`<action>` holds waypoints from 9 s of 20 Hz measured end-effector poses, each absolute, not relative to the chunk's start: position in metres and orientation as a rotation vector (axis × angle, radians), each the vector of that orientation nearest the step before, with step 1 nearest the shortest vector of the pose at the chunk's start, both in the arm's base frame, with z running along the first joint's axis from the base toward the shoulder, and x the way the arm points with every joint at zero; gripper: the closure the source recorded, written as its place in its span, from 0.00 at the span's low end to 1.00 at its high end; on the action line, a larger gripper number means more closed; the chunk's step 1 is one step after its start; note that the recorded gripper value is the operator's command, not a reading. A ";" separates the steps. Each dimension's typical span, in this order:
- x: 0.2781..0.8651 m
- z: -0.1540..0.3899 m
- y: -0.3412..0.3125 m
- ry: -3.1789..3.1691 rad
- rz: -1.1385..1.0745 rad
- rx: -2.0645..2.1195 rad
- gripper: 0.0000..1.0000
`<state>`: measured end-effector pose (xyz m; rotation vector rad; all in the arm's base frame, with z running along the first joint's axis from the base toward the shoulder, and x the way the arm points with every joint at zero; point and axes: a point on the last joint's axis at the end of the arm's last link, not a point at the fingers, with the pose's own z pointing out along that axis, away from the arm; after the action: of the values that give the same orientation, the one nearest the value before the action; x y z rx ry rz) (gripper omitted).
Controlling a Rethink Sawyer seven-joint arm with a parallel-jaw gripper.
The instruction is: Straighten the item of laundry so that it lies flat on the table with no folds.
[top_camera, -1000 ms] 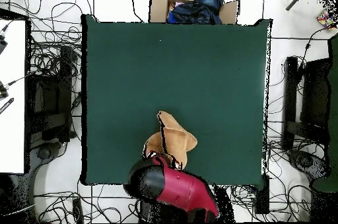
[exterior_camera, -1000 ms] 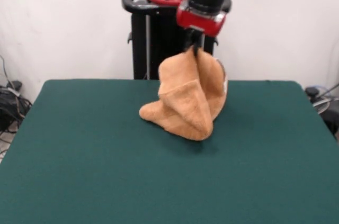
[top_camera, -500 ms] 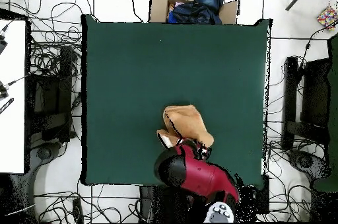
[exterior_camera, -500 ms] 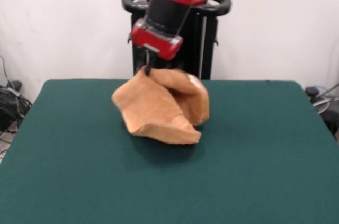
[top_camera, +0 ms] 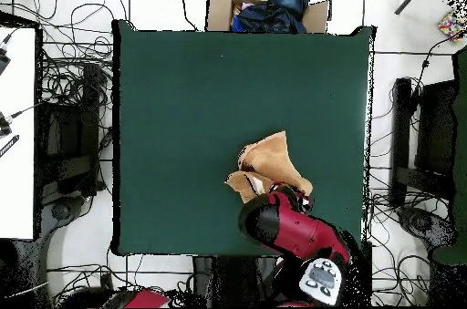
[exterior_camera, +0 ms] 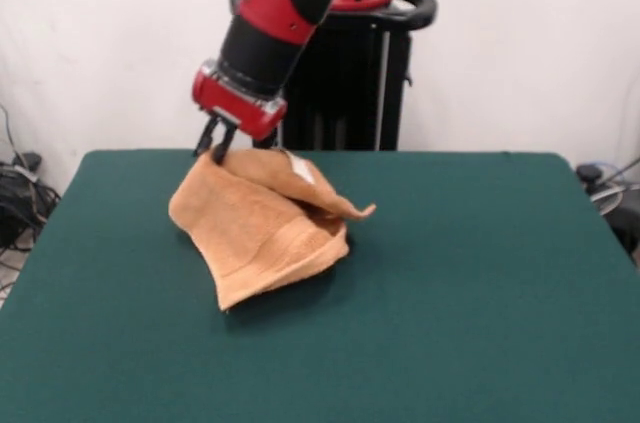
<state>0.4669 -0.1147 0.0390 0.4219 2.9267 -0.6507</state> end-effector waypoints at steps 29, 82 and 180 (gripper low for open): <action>0.467 -0.009 -0.157 3.136 -0.325 0.519 1.00; 0.510 0.026 -0.098 2.970 -0.121 0.183 0.00; 0.448 -0.009 -0.014 3.378 0.057 0.355 1.00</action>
<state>0.4477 -0.0142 -0.0095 0.3546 3.3783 0.0575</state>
